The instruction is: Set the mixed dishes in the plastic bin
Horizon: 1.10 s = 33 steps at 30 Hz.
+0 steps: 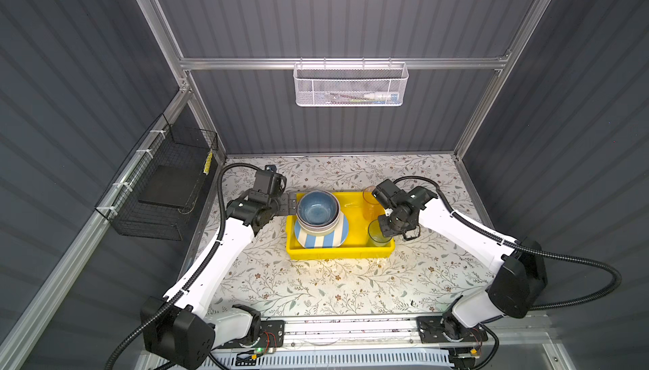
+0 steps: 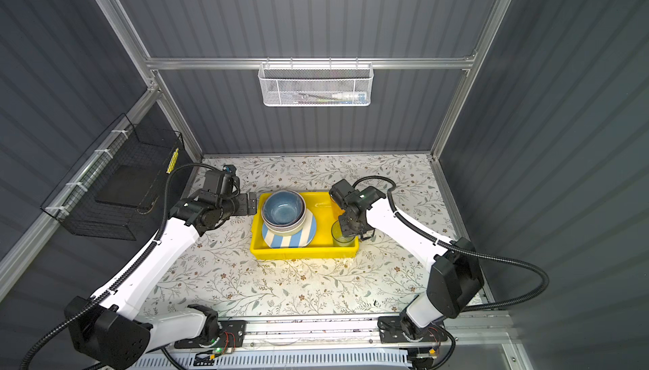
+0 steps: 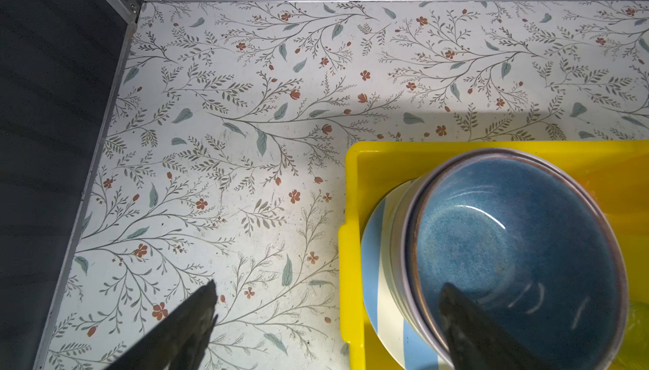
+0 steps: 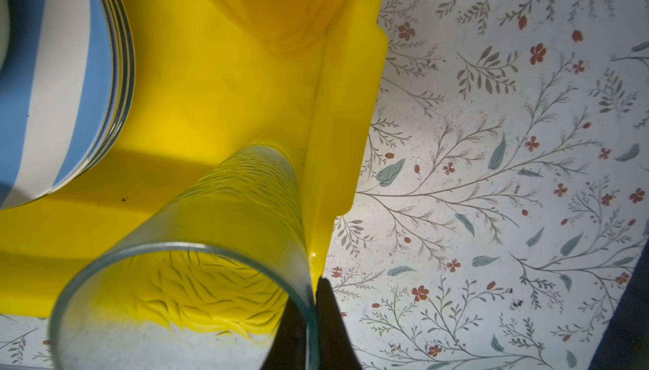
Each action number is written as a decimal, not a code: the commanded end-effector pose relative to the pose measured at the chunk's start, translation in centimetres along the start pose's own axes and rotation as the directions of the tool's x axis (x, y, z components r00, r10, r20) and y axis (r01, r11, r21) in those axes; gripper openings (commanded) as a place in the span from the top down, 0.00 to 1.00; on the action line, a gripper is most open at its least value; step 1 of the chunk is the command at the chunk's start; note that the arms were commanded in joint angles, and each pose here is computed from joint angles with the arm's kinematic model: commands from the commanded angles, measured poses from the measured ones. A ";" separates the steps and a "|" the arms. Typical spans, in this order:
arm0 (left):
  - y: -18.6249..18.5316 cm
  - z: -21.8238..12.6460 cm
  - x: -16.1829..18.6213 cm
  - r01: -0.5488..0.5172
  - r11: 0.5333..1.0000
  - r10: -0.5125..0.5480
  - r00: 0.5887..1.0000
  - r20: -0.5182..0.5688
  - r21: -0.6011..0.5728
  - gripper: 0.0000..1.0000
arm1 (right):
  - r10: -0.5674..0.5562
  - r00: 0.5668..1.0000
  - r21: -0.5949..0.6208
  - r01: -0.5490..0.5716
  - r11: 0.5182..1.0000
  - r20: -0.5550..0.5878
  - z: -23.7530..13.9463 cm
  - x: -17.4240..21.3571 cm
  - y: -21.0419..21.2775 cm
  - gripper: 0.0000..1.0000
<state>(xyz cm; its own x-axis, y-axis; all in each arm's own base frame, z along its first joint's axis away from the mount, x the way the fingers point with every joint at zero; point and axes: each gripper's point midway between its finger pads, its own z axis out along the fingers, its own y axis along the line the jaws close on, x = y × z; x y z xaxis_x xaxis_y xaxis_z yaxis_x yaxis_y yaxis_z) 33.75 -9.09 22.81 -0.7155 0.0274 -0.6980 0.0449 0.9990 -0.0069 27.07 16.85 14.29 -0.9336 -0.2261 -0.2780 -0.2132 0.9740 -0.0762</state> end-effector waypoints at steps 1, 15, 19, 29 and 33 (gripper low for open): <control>0.4 -0.3 -0.4 0.004 1.000 -0.004 1.000 0.026 -0.008 0.00 | -0.004 0.999 -0.013 0.004 1.000 -0.042 0.1 1.2 0.0 0.99; 0.6 0.0 -1.4 -0.001 1.000 0.002 0.999 0.043 -0.027 0.00 | -0.007 1.000 -0.030 0.007 1.000 -0.019 -1.1 0.4 0.3 0.77; 0.6 0.2 -1.5 -0.007 0.999 0.008 0.999 0.039 -0.034 0.00 | -0.003 1.000 -0.043 0.003 0.999 0.000 -1.8 0.2 0.3 0.68; 2.1 0.3 -2.7 -0.023 0.995 0.032 0.996 0.086 -0.102 0.00 | 0.041 0.984 -0.116 -0.021 0.993 0.176 -6.4 -2.8 -0.6 0.43; 3.4 0.1 -3.5 -0.021 0.990 0.039 0.991 0.125 -0.142 0.00 | 0.074 0.953 -0.146 -0.032 0.989 0.293 -8.8 -4.7 -2.1 0.30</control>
<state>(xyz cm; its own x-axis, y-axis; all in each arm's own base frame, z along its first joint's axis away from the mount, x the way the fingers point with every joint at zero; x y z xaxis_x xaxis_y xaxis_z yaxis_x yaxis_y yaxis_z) 35.85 -6.97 23.37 -0.6727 0.0465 -0.7384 -0.0133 0.9971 0.0749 28.30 16.15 21.58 -0.8683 -0.1618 -0.4688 -0.2087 0.9767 0.0493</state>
